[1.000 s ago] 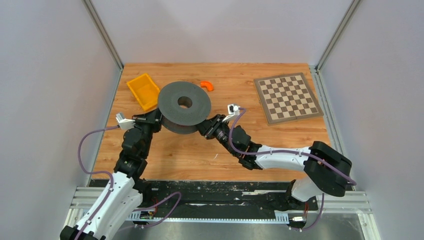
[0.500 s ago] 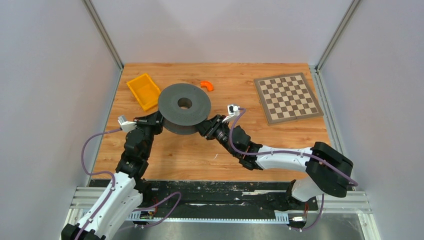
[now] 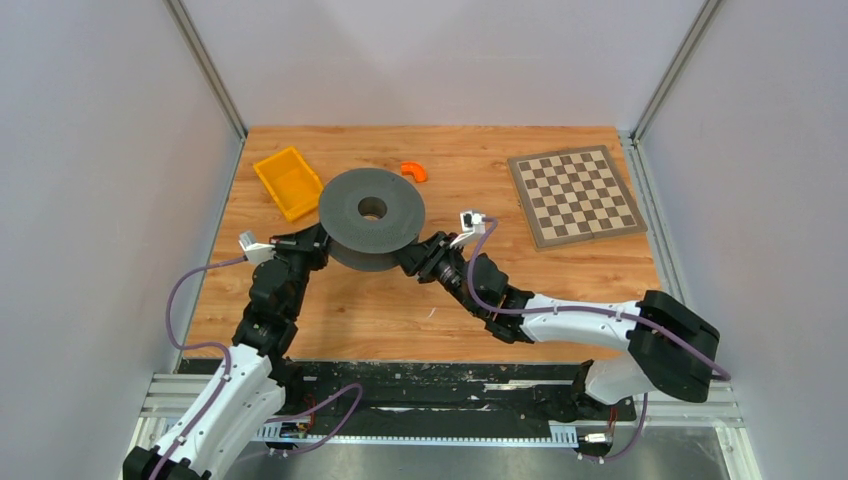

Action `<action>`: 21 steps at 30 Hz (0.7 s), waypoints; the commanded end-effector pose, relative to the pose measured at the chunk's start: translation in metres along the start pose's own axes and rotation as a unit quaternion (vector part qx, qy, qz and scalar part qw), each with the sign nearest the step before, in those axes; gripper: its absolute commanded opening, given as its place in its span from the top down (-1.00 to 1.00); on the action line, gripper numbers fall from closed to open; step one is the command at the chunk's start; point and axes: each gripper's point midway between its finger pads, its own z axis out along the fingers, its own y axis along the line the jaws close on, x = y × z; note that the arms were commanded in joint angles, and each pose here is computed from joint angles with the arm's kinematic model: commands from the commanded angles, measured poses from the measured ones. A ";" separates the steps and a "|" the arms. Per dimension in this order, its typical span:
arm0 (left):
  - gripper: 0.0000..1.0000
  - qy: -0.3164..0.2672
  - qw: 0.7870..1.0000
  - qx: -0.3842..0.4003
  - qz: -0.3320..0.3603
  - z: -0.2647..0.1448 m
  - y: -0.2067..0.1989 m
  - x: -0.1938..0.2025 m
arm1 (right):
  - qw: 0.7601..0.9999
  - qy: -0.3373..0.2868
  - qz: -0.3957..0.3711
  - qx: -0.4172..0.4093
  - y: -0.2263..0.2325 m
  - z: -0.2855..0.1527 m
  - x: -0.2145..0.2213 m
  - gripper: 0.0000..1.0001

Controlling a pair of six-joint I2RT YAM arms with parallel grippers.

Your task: Wrap the cables

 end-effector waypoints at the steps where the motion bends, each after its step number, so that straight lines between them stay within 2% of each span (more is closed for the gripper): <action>1: 1.00 0.052 0.990 0.113 -0.068 -0.017 -0.070 0.014 | 1.000 0.002 -0.023 0.010 -0.005 -0.009 -0.002 0.32; 10: 1.00 0.054 0.990 0.111 -0.069 -0.017 -0.069 0.015 | 1.000 -0.001 -0.026 -0.009 0.005 -0.016 -0.010 0.34; 21: 1.00 0.051 0.990 0.113 -0.071 -0.017 -0.070 0.014 | 0.998 0.028 -0.029 0.039 -0.011 -0.023 -0.004 0.26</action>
